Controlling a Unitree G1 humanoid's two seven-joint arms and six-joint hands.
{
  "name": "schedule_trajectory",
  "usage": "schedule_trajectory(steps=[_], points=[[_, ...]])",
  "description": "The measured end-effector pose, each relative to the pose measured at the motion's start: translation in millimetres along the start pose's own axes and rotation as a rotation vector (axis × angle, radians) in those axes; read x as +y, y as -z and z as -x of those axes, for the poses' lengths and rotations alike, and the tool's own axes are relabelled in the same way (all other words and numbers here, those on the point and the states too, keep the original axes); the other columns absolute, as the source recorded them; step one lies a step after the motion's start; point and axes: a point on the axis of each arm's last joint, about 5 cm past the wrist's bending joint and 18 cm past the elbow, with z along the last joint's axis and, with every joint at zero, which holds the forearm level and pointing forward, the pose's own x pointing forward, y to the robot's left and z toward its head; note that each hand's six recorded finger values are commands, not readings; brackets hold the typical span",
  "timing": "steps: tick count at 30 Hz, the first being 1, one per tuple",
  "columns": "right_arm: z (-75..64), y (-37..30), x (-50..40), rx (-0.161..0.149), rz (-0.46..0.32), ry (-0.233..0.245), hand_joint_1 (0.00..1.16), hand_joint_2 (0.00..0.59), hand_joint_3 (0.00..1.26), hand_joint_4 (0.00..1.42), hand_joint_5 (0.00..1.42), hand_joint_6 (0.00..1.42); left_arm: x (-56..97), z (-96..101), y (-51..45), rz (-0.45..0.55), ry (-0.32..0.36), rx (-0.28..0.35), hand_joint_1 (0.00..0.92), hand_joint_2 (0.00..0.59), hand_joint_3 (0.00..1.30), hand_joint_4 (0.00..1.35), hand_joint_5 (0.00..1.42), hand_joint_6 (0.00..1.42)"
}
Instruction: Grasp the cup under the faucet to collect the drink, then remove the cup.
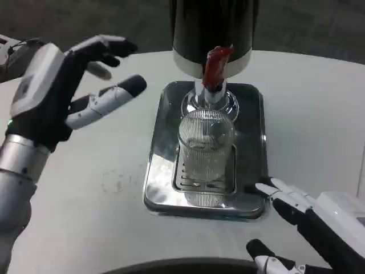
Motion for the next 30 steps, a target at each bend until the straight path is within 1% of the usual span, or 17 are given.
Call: schedule_trajectory(steps=[1,2,4,5,6,7,9,10,13,15,24,25,26,27,28,29,30], points=[[0.6,0.2,0.7,0.003,-0.001,-0.002,0.32,0.463,0.14,0.04,0.06,0.11,3.1,-1.2,-3.3,0.048,-0.021,-0.019,0.0,0.032,0.3,0.27,0.32,0.39],[0.9,0.3,1.1,0.005,-0.002,-0.004,0.32,0.463,0.14,0.04,0.06,0.11,4.9,-1.8,-4.9,0.066,-0.019,-0.03,0.0,0.03,0.28,0.25,0.32,0.39],[1.1,0.3,1.6,0.006,-0.004,-0.007,0.32,0.463,0.15,0.05,0.06,0.1,8.1,-4.5,-10.9,0.174,0.029,-0.071,0.0,0.031,0.26,0.2,0.3,0.37],[1.1,0.2,1.7,0.005,-0.005,-0.008,0.32,0.463,0.15,0.05,0.06,0.1,8.5,-5.2,-12.1,0.196,0.04,-0.078,0.0,0.028,0.26,0.19,0.3,0.37],[1.2,0.2,2.1,0.008,-0.004,-0.008,0.32,0.463,0.15,0.05,0.06,0.1,9.6,-8.2,-14.7,0.254,0.07,-0.083,0.0,0.027,0.24,0.19,0.3,0.36],[1.2,-0.1,3.0,0.01,-0.004,-0.01,0.32,0.463,0.15,0.05,0.06,0.1,10.6,-13.9,-18.3,0.316,0.119,-0.087,0.0,0.028,0.23,0.18,0.3,0.35],[1.1,-0.5,3.6,0.008,-0.007,-0.012,0.32,0.463,0.15,0.05,0.06,0.1,11.1,-17.7,-21.0,0.354,0.155,-0.092,0.0,0.028,0.21,0.18,0.29,0.34],[1.1,-0.9,4.3,0.008,-0.008,-0.014,0.32,0.463,0.15,0.05,0.06,0.1,11.8,-23.3,-24.3,0.397,0.204,-0.091,0.0,0.024,0.19,0.16,0.28,0.32],[0.9,-1.6,5.1,0.008,-0.006,-0.014,0.32,0.463,0.15,0.05,0.05,0.08,12.8,-28.1,-27.8,0.42,0.254,-0.086,0.0,0.022,0.18,0.15,0.27,0.29],[0.7,-1.9,5.7,0.008,-0.009,-0.011,0.32,0.463,0.15,0.05,0.05,0.08,12.0,-28.4,-28.3,0.427,0.266,-0.08,0.0,0.018,0.17,0.14,0.26,0.27],[1.1,-1.6,5.6,0.014,-0.01,-0.005,0.32,0.463,0.15,0.05,0.05,0.08,11.5,-28.4,-28.3,0.438,0.268,-0.07,0.0,0.016,0.17,0.12,0.24,0.26],[1.7,-1.2,5.5,0.02,-0.009,-0.005,0.32,0.463,0.15,0.05,0.05,0.08,11.3,-34.9,-30.5,0.45,0.317,-0.064,0.0,0.016,0.17,0.12,0.24,0.26],[1.8,-1.4,5.4,0.019,-0.009,-0.004,0.32,0.463,0.15,0.05,0.05,0.08,10.5,-39.7,-32.7,0.458,0.355,-0.069,0.0,0.016,0.16,0.12,0.24,0.26],[1.7,-1.6,5.2,0.017,-0.007,-0.002,0.32,0.463,0.15,0.05,0.05,0.08,9.2,-53.6,-39.0,0.466,0.437,-0.077,0.0,0.015,0.16,0.12,0.24,0.26],[1.6,-1.8,5.0,0.014,-0.007,-0.001,0.32,0.463,0.15,0.05,0.05,0.08,8.3,-62.2,-44.2,0.466,0.484,-0.091,0.0,0.015,0.16,0.12,0.24,0.24],[1.6,-1.9,4.8,0.013,-0.006,0.0,0.32,0.463,0.14,0.05,0.05,0.08,8.2,-68.6,-49.1,0.464,0.513,-0.111,0.0,0.015,0.16,0.12,0.25,0.24],[1.8,-1.8,4.6,0.015,-0.005,0.002,0.32,0.463,0.14,0.05,0.05,0.08,7.6,-73.1,-51.9,0.467,0.525,-0.123,0.0,0.015,0.16,0.12,0.25,0.24]])
